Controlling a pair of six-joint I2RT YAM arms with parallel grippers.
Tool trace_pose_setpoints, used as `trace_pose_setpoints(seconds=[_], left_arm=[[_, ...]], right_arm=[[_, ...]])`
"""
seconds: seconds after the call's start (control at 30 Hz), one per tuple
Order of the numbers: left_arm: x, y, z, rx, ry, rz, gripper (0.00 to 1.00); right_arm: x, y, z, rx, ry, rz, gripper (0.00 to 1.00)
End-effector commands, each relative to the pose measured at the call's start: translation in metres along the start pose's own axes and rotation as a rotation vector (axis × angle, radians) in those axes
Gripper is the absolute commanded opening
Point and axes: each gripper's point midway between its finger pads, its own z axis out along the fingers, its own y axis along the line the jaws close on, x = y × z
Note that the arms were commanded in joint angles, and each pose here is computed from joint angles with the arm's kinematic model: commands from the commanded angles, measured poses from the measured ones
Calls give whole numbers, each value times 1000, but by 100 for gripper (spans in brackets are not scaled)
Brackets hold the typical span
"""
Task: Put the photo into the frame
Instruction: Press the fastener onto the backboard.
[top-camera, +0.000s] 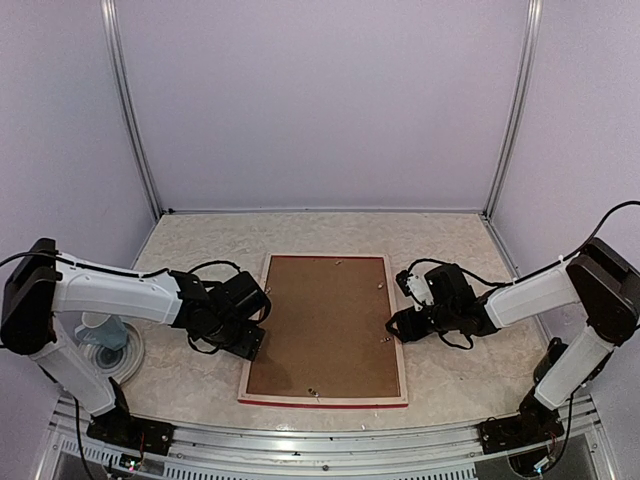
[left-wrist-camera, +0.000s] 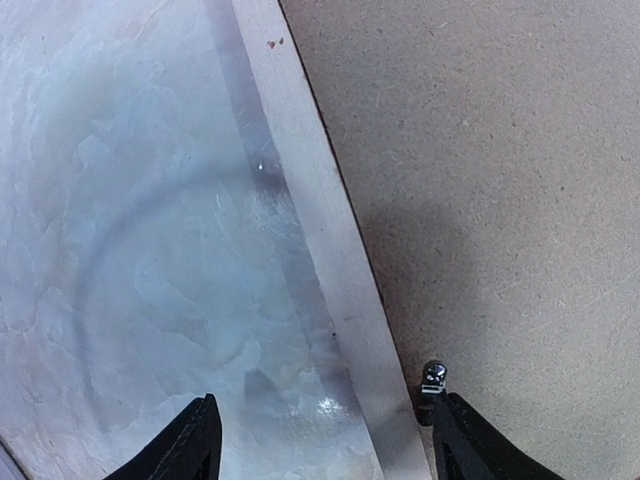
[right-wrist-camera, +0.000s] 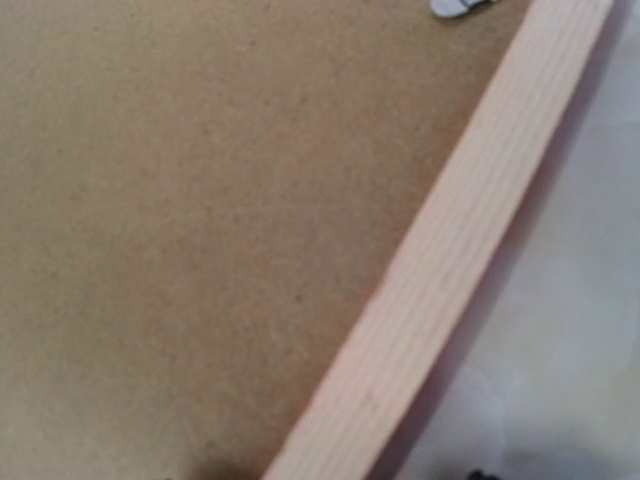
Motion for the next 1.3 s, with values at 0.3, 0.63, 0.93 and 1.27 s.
trace_pose_setpoints(seconds=[0.3, 0.63, 0.93, 1.27], left_arm=[[2, -1, 8, 17, 14, 25, 69], [10, 2, 18, -26, 47, 43, 64], [8, -3, 14, 3, 43, 48, 64], [14, -7, 10, 30, 68, 62, 64]], right_arm=[[14, -3, 5, 15, 48, 8, 63], [14, -3, 5, 17, 49, 7, 63], [15, -4, 7, 21, 54, 8, 63], [16, -5, 8, 26, 58, 10, 63]])
